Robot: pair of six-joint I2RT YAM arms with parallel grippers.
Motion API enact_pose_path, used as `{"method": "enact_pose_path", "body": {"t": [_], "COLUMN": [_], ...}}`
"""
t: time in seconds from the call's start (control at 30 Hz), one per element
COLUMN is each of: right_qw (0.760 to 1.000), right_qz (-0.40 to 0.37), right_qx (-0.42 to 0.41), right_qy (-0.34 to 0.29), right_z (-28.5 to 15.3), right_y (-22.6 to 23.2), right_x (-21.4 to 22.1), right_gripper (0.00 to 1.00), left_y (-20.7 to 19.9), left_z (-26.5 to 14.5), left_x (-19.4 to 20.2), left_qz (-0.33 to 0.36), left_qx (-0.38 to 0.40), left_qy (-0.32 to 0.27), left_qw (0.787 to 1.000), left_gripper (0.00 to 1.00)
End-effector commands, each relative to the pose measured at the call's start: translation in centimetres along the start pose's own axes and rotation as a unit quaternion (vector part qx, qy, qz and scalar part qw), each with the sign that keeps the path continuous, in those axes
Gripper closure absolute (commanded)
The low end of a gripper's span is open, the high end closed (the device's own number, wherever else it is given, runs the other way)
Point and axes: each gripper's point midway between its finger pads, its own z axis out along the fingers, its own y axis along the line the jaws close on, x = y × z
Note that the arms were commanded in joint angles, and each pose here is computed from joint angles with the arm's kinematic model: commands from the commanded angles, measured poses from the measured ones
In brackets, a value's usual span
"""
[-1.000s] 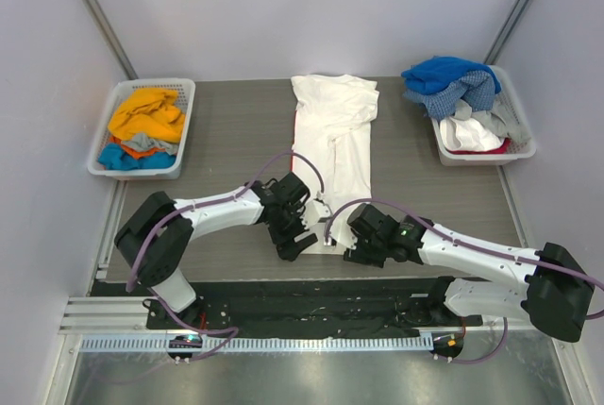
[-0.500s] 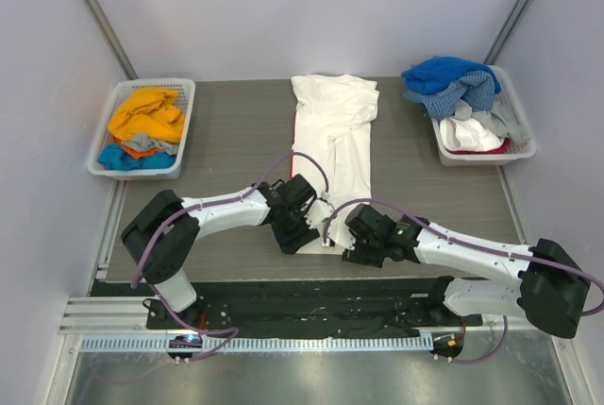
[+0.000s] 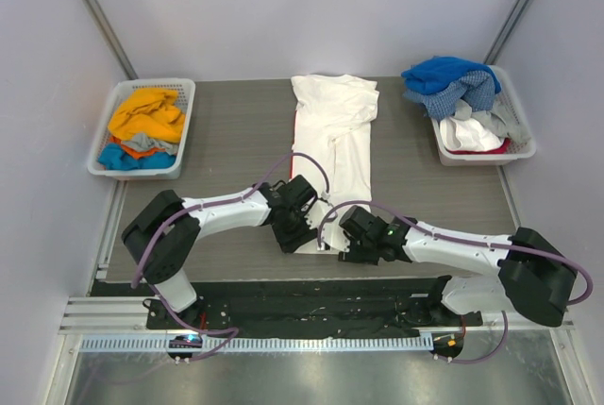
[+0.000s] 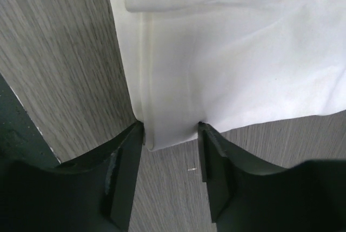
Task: Fold and stack the t-shirts
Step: Grab the bottom of the folded rectangular tshirt with both arms
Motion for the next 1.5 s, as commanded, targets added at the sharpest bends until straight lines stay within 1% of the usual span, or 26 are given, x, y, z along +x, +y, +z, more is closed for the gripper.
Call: {"method": "enact_pose_path", "body": {"t": [0.0,0.03,0.07,0.1,0.13,0.17,0.2,0.23,0.27,0.3,0.37,0.4,0.53,0.6,0.67,0.77,0.87,1.0,1.1,1.3,1.47], "right_qw": [1.000,1.000,1.000,1.000,1.000,1.000,1.000,1.000,1.000,1.000,1.000,1.000,1.000,1.000,0.999,0.999,0.998,0.996,0.992,0.988,0.984], "right_qz": [-0.012,-0.012,-0.011,-0.010,-0.010,-0.009,-0.008,-0.007,-0.005,-0.004,-0.002,-0.002,-0.014,-0.021,-0.027,-0.026,-0.028,-0.034,-0.036,-0.028,-0.014], "right_qx": [0.009,0.006,0.005,0.005,0.005,0.005,0.001,-0.001,-0.004,-0.010,-0.015,-0.017,-0.020,-0.016,-0.010,0.007,0.034,0.078,0.113,0.149,0.173], "right_qy": [-0.012,-0.013,-0.011,-0.010,-0.007,-0.007,-0.003,-0.004,-0.004,0.000,-0.008,-0.007,-0.016,-0.014,-0.026,-0.039,-0.037,-0.033,-0.030,-0.026,-0.026], "right_z": [1.0,1.1,1.2,1.3,1.3,1.3,1.2,1.0,0.9,0.6,0.1,-0.3,-1.6,-2.1,-2.8,-3.7,-4.3,-4.6,-5.2,-6.1,-6.8], "right_y": [-0.4,-0.3,-0.3,-0.3,-0.3,-0.4,-0.2,-0.3,-0.1,0.0,0.0,0.1,0.5,0.8,1.2,0.9,-0.2,-1.8,-3.2,-5.5,-7.9], "right_x": [-0.8,-0.8,-0.9,-0.9,-0.8,-0.8,-0.7,-0.9,-0.9,-0.8,-1.4,-1.3,-2.4,-2.6,-3.4,-4.2,-4.2,-3.9,-3.8,-3.6,-3.2], "right_gripper": [0.53,0.56,0.62,0.65,0.69,0.77,0.80,0.84,0.90,0.92,0.98,0.99,0.99,0.99,0.99,0.99,0.99,0.99,0.99,0.99,0.99], "left_y": [0.2,0.2,0.1,0.1,-0.1,-0.1,-0.2,-0.4,-0.4,-0.6,-0.8,-1.0,-1.6,-2.0,-2.2,-2.4,-2.2,-1.2,-0.1,2.3,4.6], "left_z": [1.5,1.5,1.5,1.5,1.5,1.5,1.5,1.4,1.3,1.0,0.8,0.6,-0.1,-0.7,-1.3,-1.9,-2.5,-3.6,-4.8,-7.0,-8.2], "left_x": [1.1,1.2,1.3,1.3,1.5,1.6,1.7,1.8,1.9,2.0,2.2,2.3,2.4,2.3,2.1,2.3,1.9,0.3,-1.7,-4.4,-6.0], "left_qz": [0.004,0.003,0.004,0.005,0.008,0.009,0.012,0.015,0.020,0.024,0.034,0.038,0.057,0.065,0.072,0.077,0.079,0.083,0.088,0.083,0.080], "left_qx": [0.001,0.001,0.001,0.001,0.004,0.005,0.005,0.006,0.006,0.007,0.009,0.010,0.011,0.012,0.011,0.011,0.003,-0.034,-0.058,-0.092,-0.124], "left_qy": [0.018,0.020,0.021,0.021,0.026,0.029,0.030,0.030,0.032,0.036,0.038,0.042,0.043,0.035,0.025,0.018,-0.001,-0.034,-0.058,-0.093,-0.109], "left_qw": [1.000,1.000,1.000,1.000,1.000,1.000,0.999,0.999,0.999,0.999,0.999,0.998,0.997,0.997,0.997,0.997,0.997,0.995,0.993,0.988,0.983], "left_gripper": [0.51,0.52,0.55,0.60,0.62,0.65,0.71,0.73,0.76,0.84,0.94,1.00,1.00,1.00,1.00,1.00,1.00,1.00,1.00,1.00,1.00]}}
